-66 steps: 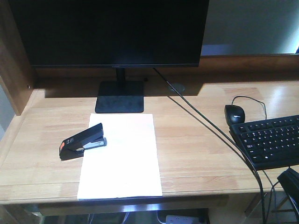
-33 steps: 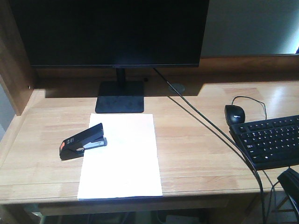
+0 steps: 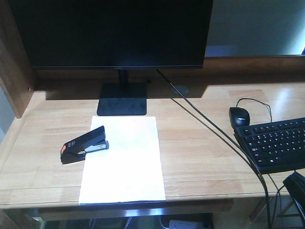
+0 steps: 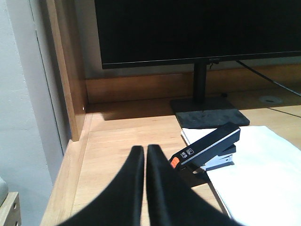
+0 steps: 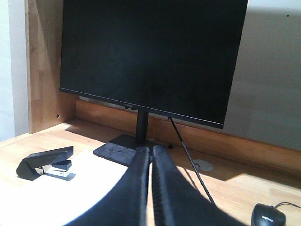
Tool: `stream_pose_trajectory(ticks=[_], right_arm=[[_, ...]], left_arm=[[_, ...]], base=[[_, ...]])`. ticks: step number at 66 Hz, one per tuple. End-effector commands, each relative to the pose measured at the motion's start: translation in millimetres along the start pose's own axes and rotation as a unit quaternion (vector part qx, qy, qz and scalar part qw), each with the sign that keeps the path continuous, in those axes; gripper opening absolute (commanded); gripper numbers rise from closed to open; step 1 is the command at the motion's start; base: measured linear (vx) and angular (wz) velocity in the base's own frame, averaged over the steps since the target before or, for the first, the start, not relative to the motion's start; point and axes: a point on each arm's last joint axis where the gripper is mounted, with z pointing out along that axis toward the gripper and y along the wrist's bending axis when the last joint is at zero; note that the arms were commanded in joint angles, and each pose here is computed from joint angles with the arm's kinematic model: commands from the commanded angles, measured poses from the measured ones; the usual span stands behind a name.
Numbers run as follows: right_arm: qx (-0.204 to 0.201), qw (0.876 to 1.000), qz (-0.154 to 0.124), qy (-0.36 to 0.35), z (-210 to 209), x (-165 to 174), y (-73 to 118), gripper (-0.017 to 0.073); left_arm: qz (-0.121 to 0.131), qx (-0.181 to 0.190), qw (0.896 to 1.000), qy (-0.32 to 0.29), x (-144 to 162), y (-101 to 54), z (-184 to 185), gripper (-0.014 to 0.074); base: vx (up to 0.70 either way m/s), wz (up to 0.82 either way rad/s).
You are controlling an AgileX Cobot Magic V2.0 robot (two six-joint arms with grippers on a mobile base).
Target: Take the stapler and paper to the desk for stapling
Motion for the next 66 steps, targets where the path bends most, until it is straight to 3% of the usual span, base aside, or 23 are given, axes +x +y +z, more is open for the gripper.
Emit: stream_pose_trajectory(ticks=[1,66], right_arm=[[-0.015,0.999,-0.004,-0.028,0.4,-12.4,2.1,-0.0009],[-0.012,1.0,-0.005,-0.025,0.4,-11.8,1.5,-0.0009]], left_arm=[[-0.005,0.002,1.0,-0.028,2.4,-0.3,0.6,-0.0006],[-0.005,0.001,1.0,-0.028,2.5,-0.3,0.6,-0.0006]], base=[[0.0,0.0],[0.0,0.0]])
